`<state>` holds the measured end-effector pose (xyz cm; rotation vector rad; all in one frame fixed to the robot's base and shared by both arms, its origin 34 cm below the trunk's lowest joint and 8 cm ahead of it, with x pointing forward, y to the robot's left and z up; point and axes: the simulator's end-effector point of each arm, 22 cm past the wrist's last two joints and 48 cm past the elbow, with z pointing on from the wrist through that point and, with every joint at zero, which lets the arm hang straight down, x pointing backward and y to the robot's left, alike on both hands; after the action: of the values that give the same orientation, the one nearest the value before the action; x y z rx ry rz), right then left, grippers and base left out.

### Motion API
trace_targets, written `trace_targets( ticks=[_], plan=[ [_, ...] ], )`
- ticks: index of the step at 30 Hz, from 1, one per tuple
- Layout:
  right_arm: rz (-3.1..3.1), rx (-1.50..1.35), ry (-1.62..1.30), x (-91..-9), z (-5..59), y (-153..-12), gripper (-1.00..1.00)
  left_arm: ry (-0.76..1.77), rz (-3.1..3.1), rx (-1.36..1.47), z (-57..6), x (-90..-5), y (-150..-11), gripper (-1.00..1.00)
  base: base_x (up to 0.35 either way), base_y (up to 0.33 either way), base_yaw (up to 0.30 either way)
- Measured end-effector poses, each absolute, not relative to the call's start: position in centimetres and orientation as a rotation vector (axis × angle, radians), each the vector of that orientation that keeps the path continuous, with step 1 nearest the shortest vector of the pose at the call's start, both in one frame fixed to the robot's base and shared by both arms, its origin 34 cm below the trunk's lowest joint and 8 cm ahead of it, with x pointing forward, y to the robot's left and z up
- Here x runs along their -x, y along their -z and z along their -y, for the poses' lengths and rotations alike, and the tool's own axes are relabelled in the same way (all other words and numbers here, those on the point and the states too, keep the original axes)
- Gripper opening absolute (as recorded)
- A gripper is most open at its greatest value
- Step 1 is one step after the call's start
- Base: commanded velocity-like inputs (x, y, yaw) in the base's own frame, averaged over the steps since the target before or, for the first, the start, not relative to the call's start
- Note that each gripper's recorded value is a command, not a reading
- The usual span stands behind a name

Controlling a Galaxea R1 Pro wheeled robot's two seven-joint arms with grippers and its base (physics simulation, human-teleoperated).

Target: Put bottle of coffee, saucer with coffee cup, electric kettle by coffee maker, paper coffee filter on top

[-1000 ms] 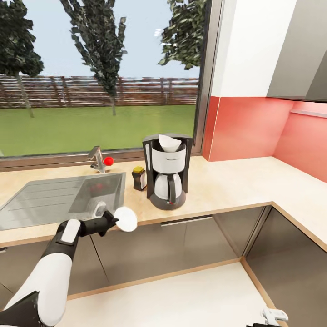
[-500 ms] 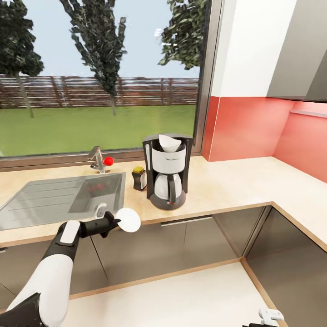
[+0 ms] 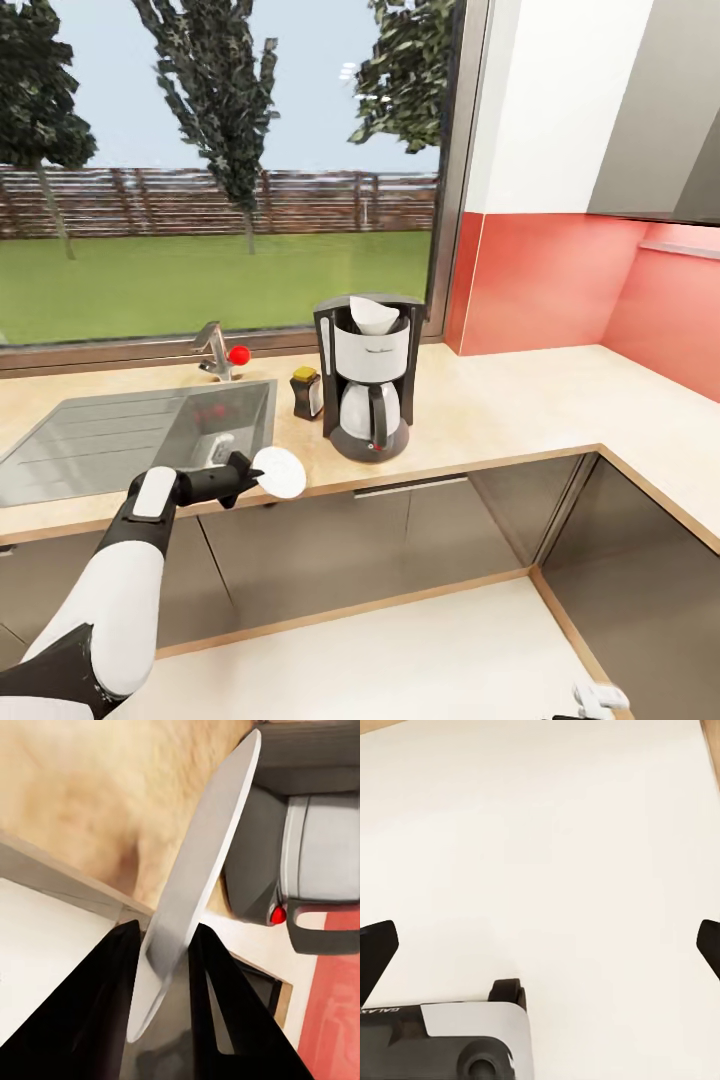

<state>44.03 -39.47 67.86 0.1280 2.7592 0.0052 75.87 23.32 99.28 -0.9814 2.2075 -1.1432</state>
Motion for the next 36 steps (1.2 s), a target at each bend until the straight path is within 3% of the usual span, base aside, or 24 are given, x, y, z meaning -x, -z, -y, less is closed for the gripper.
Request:
trace_targets(
  ticks=[15, 36],
  plan=[
    [-2.775, -0.153, 0.130, -42.6, 42.0, -67.6, 1.00, 1.104, -2.232, 0.995, -23.7, -75.6, -98.8, -1.00, 0.264, 0.000, 0.000],
    [-2.776, -0.153, 0.129, -42.6, 41.9, -67.6, 1.00, 1.108, -2.244, 0.997, -23.3, -75.4, -98.3, -1.00, 0.098, 0.000, 0.000]
  ],
)
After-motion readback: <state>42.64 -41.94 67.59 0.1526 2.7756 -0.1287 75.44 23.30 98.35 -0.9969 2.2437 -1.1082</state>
